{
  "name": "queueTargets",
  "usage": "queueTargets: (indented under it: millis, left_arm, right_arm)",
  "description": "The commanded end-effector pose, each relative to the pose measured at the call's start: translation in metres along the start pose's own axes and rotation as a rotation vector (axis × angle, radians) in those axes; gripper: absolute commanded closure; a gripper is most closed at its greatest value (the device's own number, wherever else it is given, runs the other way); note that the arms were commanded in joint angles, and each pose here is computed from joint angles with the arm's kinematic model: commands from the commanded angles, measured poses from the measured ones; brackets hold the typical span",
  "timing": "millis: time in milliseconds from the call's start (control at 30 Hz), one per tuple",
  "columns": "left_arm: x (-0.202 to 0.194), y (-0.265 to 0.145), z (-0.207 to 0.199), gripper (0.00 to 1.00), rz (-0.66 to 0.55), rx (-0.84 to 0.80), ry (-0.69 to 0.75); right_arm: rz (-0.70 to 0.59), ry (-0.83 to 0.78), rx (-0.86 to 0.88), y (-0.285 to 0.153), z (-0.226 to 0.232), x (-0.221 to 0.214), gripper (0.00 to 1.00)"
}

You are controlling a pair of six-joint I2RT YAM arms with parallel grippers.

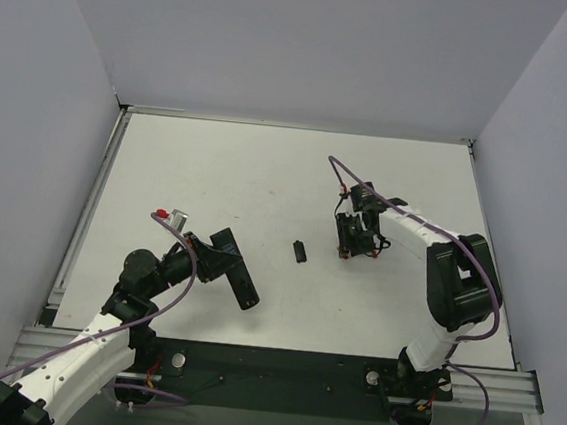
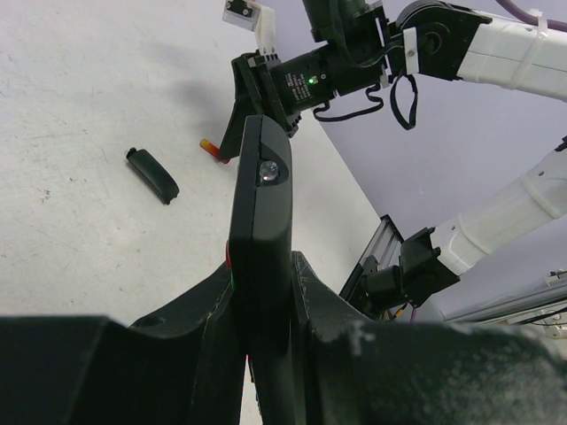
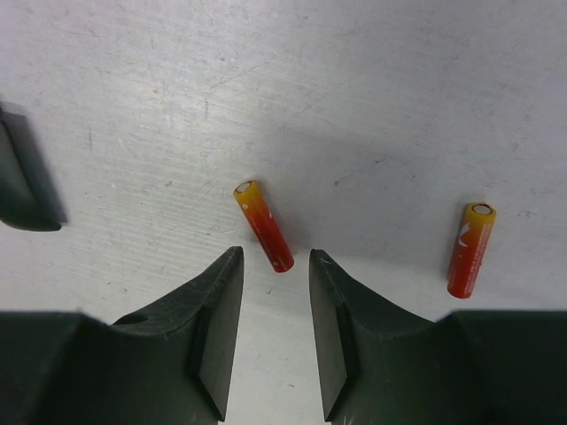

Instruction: Load the batteries into the remote control

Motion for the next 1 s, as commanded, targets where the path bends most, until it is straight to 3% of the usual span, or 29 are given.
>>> queueTargets:
  millis: [0,667,967]
  left_arm:
    - [0.008,0.002,-0.015,1.0,-0.026,-0.07,0.033]
    - [0.008,0.0,-0.01,1.0,-0.032,-0.027,0.039]
    - [0.009,0.0,0.003,1.0,-0.099,0.035,-0.036]
  right_arm:
    - [-0.101,0.012,-0.04,-0.037,-0.006,0.014,0.68]
    - [0.026,-0.004,0.004,-0.005,-0.003,0.005,0.75]
    - [0.068,-0.041,-0.002,0.007,0.003,0.001,0.85]
Point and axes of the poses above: each gripper's point midway between its finger pads, its own y axis out along the fingers, its own z axis along the line the jaws close on, x = y × z, the point moved 7 cm from there along -y, back along the fingers, and after that the axes turned 13 degrees about -y, right-handed, at the moved point
